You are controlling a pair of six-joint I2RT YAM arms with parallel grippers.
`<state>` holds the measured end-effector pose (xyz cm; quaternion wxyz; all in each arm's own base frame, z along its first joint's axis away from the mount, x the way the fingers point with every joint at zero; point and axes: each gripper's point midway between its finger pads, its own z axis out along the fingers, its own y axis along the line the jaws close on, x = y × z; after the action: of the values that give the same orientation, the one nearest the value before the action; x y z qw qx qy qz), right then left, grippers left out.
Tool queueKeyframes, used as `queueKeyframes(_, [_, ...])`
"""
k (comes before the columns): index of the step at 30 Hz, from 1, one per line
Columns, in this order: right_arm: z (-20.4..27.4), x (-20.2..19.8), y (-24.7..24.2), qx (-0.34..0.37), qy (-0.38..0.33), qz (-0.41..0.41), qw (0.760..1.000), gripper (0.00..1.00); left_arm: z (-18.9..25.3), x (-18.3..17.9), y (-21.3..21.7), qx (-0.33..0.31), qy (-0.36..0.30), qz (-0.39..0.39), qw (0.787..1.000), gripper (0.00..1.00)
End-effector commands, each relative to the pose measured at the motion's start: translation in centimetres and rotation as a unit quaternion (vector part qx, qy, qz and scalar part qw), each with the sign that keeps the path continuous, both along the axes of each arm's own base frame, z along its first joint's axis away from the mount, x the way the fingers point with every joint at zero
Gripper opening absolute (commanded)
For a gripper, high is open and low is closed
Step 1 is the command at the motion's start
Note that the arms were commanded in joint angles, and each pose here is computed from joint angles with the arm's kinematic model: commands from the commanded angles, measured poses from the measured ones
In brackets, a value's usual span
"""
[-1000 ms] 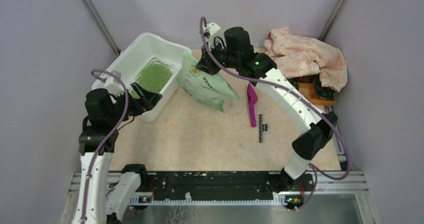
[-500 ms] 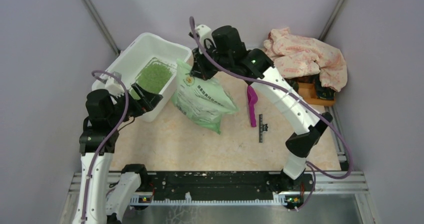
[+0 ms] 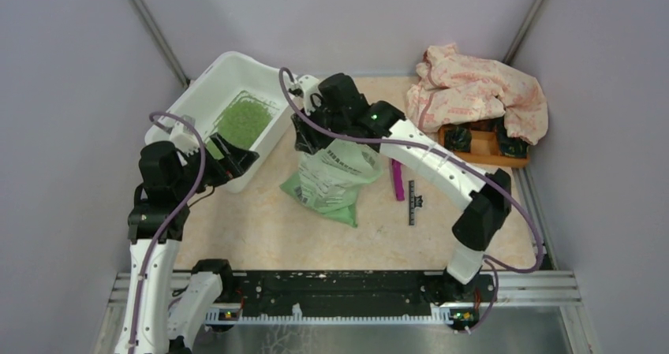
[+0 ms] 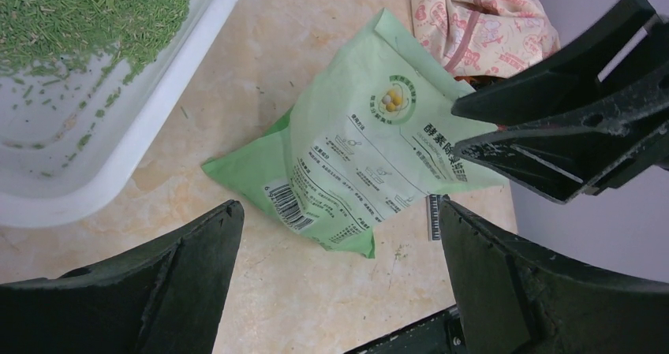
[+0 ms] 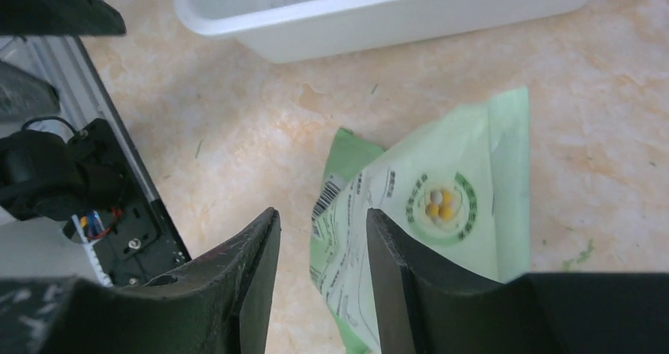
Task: Fill the litter box with clean litter
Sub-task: Close the cat litter bag at the center of the board.
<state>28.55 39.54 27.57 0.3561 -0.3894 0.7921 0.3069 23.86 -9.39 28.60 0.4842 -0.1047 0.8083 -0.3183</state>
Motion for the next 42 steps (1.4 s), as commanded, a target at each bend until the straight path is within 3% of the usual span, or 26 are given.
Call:
queueKeyframes(1, [8.0,-0.2,-3.6,0.093,-0.137,-0.048,0.985,0.46,0.6,0.3,-0.1,-0.003,-0.015,-0.004,1.000,0.99])
queueKeyframes(7, [8.1,-1.0,-12.4,0.153,-0.177,-0.154,0.960,0.47,0.4,2.0,-1.1,-0.017,-0.025,-0.032,0.999,0.99])
queueKeyframes(12, [4.9,-3.6,-16.6,0.184,-0.174,-0.195,0.948,0.48,0.5,5.7,-2.4,-0.039,-0.046,-0.070,0.996,0.99])
queueKeyframes(15, [2.1,-5.3,-18.0,0.186,-0.165,-0.200,0.948,0.60,-0.8,8.1,-3.8,-0.033,-0.045,-0.093,0.994,0.99])
queueKeyframes(24, [-3.3,-6.5,-19.7,0.193,-0.138,-0.227,0.945,0.74,-5.6,12.2,-8.5,0.023,-0.031,-0.179,0.983,0.99])
queueKeyframes(32, [-5.6,-4.7,-18.2,0.224,-0.114,-0.219,0.943,0.74,-5.5,13.1,-11.7,0.025,-0.077,-0.262,0.962,0.99])
queueKeyframes(36, [-6.8,-3.5,-19.3,0.274,-0.073,-0.225,0.932,0.74,-5.2,13.4,-13.4,0.011,-0.099,-0.302,0.948,0.99])
queueKeyframes(42, [-7.6,-3.8,-19.3,0.310,-0.056,-0.193,0.929,0.73,-6.2,14.2,-14.6,0.018,-0.102,-0.339,0.935,0.99])
